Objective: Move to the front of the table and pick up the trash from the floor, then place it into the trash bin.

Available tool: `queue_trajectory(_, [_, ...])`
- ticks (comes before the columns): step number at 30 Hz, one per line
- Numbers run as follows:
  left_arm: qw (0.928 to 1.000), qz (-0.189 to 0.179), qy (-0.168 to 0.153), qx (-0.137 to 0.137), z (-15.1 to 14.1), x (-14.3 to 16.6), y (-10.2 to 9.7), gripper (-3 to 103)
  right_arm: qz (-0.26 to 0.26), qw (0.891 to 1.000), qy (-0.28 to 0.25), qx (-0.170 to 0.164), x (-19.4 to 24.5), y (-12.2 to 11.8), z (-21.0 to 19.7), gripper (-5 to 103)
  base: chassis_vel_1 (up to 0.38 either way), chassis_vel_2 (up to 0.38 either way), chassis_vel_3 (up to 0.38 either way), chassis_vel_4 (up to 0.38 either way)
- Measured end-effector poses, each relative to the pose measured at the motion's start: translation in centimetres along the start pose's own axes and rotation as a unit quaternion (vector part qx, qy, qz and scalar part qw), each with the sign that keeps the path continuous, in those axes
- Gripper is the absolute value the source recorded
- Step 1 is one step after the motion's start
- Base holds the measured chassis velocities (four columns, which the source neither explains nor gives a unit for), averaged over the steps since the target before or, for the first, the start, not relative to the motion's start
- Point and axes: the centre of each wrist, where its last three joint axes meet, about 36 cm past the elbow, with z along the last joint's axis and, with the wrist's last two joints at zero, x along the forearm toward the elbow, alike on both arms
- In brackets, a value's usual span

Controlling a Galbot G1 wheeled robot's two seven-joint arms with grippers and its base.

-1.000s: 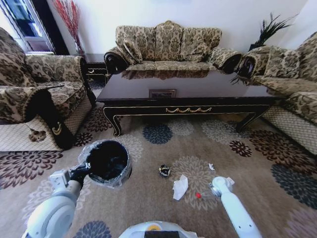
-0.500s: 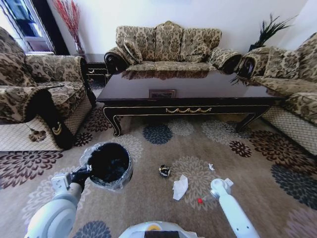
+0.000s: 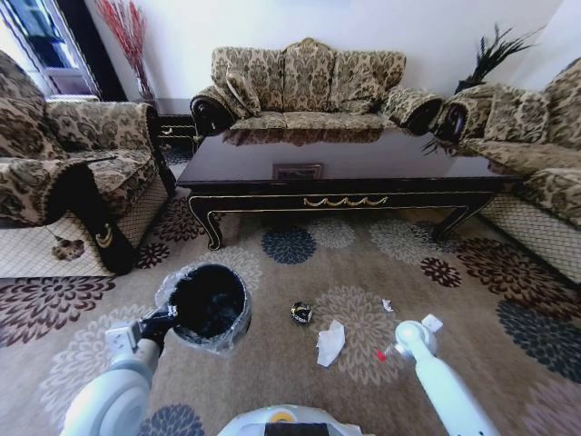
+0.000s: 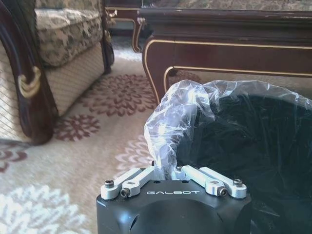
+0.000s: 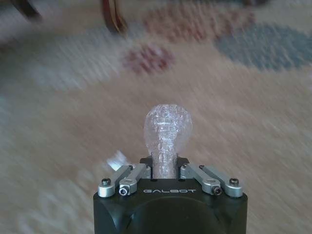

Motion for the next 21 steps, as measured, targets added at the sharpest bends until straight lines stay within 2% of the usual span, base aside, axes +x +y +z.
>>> queue_trajectory(4, [0.9997, 0.009, 0.016, 0.018, 0.1, 0.1, -0.2, 4, -0.060, 0.997, -0.044, -0.024, 3.1, 0.8, -0.6, 21, 0.000, 0.000, 0.000, 0.000])
queue_trajectory(6, [0.9992, 0.008, 0.031, 0.023, 0.6, 0.1, -0.2, 4, -0.125, 0.987, -0.088, -0.042, 5.9, 1.1, -0.3, 21, 0.000, 0.000, 0.000, 0.000])
queue_trajectory(7, [0.9992, 0.008, 0.031, 0.023, 0.6, 0.1, -0.2, 4, -0.125, 0.987, -0.088, -0.042, 5.9, 1.1, -0.3, 21, 0.000, 0.000, 0.000, 0.000])
queue_trajectory(9, [0.9987, 0.011, 0.041, 0.028, 1.0, 0.2, -0.3, 4, -0.185, 0.973, -0.127, -0.052, 7.7, 1.0, 0.1, 21, 0.000, 0.000, 0.000, 0.000])
queue_trajectory(10, [0.9984, 0.013, 0.046, 0.031, 1.2, 0.2, -0.3, 4, -0.222, 0.962, -0.148, -0.054, 8.6, 0.9, 0.2, 21, 0.000, 0.000, 0.000, 0.000])
queue_trajectory(11, [0.9980, 0.016, 0.050, 0.034, 1.4, 0.2, -0.3, 4, -0.268, 0.947, -0.171, -0.052, 9.5, 1.0, 0.2, 21, 0.000, 0.000, 0.000, 0.000])
queue_trajectory(12, [0.9980, 0.016, 0.050, 0.034, 1.4, 0.2, -0.3, 4, -0.268, 0.947, -0.171, -0.052, 9.5, 1.0, 0.2, 21, 0.000, 0.000, 0.000, 0.000])
queue_trajectory(13, [0.9978, 0.018, 0.053, 0.035, 1.5, 0.2, -0.4, 4, -0.300, 0.934, -0.187, -0.050, 10.0, 1.1, 0.1, 21, 0.000, 0.000, 0.000, 0.000])
queue_trajectory(16, [0.9971, 0.020, 0.062, 0.041, 1.9, 0.2, -0.5, 4, -0.424, 0.866, -0.265, -0.034, 11.8, 2.1, -0.7, 21, 0.000, 0.000, 0.000, 0.000])
queue_trajectory(17, [0.9971, 0.020, 0.062, 0.041, 1.9, 0.2, -0.5, 4, -0.424, 0.866, -0.265, -0.034, 11.8, 2.1, -0.7, 21, 0.000, 0.000, 0.000, 0.000])
queue_trajectory(18, [0.9969, 0.021, 0.064, 0.042, 2.0, 0.3, -0.5, 4, -0.449, 0.847, -0.284, -0.028, 12.4, 2.3, -1.0, 21, 0.000, 0.000, 0.000, 0.000])
queue_trajectory(19, [0.9966, 0.022, 0.067, 0.044, 2.2, 0.3, -0.6, 4, -0.478, 0.823, -0.305, -0.021, 13.4, 2.5, -1.4, 21, 0.000, 0.000, 0.000, 0.000])
queue_trajectory(20, [0.9965, 0.022, 0.068, 0.044, 2.3, 0.4, -0.6, 4, -0.499, 0.806, -0.318, -0.018, 14.3, 2.6, -1.6, 21, 0.000, 0.000, 0.000, 0.000])
queue_trajectory(21, [0.9964, 0.023, 0.069, 0.045, 2.3, 0.4, -0.6, 4, -0.524, 0.783, -0.336, -0.014, 15.6, 2.7, -1.8, 21, 0.000, 0.000, 0.000, 0.000])
